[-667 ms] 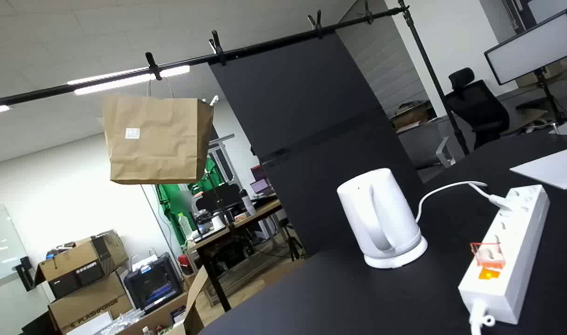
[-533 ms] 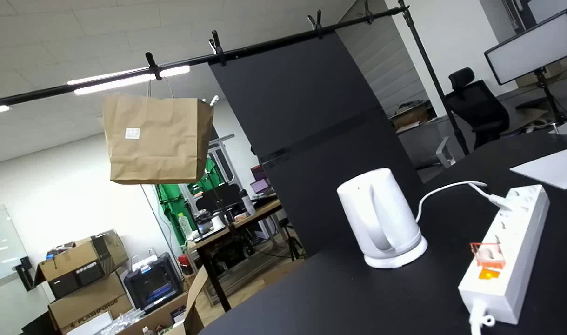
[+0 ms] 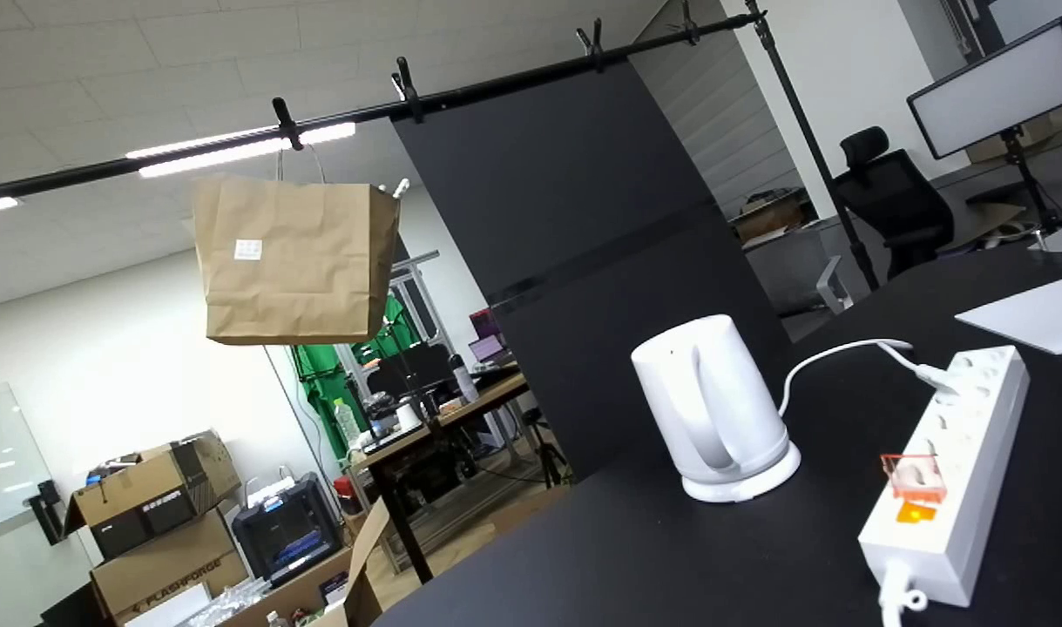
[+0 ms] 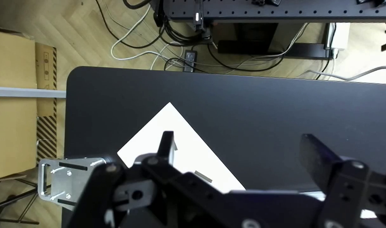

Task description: Turn off the switch on the adapter

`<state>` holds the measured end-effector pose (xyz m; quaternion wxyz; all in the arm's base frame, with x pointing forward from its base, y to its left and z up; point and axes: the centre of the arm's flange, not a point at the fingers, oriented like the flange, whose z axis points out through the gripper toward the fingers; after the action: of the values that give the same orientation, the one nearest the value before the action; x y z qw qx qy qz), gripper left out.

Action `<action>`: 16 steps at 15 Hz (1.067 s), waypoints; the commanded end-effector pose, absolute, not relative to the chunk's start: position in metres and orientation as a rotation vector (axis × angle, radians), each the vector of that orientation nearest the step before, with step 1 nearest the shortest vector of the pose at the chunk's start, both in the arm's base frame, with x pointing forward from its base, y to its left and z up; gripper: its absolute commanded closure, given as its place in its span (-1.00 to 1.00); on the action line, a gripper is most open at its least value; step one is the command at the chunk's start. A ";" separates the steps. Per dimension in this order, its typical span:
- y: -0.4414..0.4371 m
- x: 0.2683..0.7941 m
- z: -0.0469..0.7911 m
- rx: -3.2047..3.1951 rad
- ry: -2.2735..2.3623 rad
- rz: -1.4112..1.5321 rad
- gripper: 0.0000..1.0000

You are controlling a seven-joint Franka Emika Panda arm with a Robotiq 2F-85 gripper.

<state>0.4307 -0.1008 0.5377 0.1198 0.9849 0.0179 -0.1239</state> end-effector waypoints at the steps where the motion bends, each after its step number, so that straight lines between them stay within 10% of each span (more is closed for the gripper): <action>1: -0.095 0.433 0.542 2.883 -0.035 -0.190 -1.00; 16: 0.147 0.563 0.529 3.069 0.435 0.339 -1.00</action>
<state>0.5341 0.1085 0.5293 0.0223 0.9846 0.1164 0.1283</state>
